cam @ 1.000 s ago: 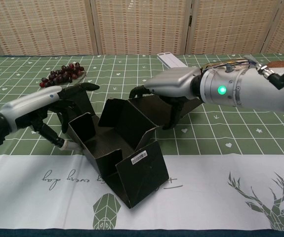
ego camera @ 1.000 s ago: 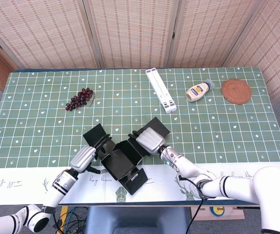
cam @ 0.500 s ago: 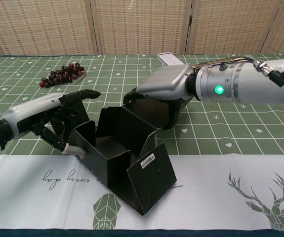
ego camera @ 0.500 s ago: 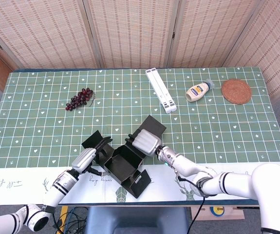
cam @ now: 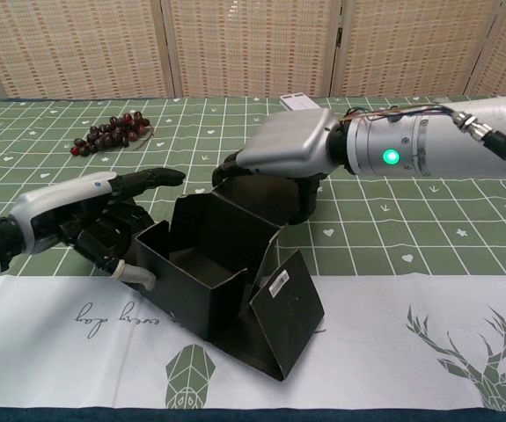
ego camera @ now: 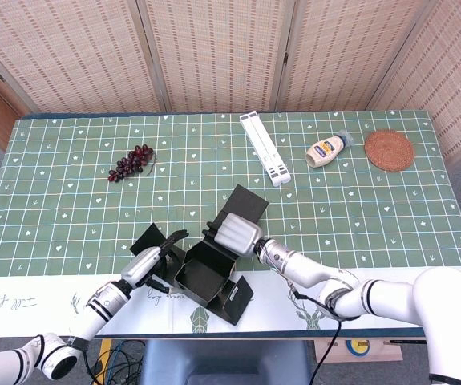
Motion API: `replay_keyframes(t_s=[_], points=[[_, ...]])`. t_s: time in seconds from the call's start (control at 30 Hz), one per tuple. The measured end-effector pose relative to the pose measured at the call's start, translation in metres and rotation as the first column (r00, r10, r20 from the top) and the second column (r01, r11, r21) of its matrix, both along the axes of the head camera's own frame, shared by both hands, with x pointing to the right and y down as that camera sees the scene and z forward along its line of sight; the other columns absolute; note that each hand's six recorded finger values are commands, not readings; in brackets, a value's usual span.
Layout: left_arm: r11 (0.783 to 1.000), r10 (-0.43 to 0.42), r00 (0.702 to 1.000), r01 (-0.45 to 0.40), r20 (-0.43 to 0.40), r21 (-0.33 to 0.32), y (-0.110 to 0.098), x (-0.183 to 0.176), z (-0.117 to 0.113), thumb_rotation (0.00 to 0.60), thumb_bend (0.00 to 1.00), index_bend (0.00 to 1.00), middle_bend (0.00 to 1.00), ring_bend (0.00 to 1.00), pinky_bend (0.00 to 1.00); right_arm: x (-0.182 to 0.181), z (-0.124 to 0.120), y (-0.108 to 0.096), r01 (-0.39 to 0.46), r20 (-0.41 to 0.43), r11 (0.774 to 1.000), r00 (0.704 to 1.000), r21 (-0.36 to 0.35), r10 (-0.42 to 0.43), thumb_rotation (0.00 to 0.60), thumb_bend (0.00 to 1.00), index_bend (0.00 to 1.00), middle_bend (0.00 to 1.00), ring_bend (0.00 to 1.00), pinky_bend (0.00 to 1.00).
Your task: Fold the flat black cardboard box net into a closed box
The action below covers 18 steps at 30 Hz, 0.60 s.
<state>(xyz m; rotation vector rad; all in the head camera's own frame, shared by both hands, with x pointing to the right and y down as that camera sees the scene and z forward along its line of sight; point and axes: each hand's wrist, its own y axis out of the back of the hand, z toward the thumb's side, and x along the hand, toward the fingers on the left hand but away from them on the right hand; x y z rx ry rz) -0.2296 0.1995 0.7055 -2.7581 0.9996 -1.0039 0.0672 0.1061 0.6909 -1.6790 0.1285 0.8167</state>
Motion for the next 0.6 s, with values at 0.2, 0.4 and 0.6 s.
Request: replay_keyframes(t_s=[0.2, 0.4, 0.6], points=[[0.999, 0.011, 1.0, -0.012, -0.02, -0.038, 0.002, 0.001, 0.0, 0.6, 0.11, 0.0, 0.0, 0.43, 0.65, -0.003, -0.002, -0.001, 0.041, 0.008, 0.999, 0.999, 0.035, -0.041, 0.6, 0.31, 0.17, 0.35, 0.83, 0.86], [0.997, 0.01, 0.999, -0.014, -0.041, -0.077, 0.002, 0.001, -0.002, 0.6, 0.11, 0.01, 0.0, 0.45, 0.67, -0.008, -0.005, 0.0, 0.072, 0.026, 0.996, 0.997, 0.059, -0.074, 0.6, 0.31, 0.17, 0.36, 0.83, 0.86], [0.993, 0.008, 0.999, -0.013, -0.045, -0.115, 0.004, -0.001, -0.002, 0.6, 0.11, 0.01, 0.01, 0.45, 0.68, -0.011, -0.009, 0.003, 0.106, 0.043, 0.991, 0.993, 0.085, -0.11, 0.6, 0.31, 0.17, 0.36, 0.83, 0.86]])
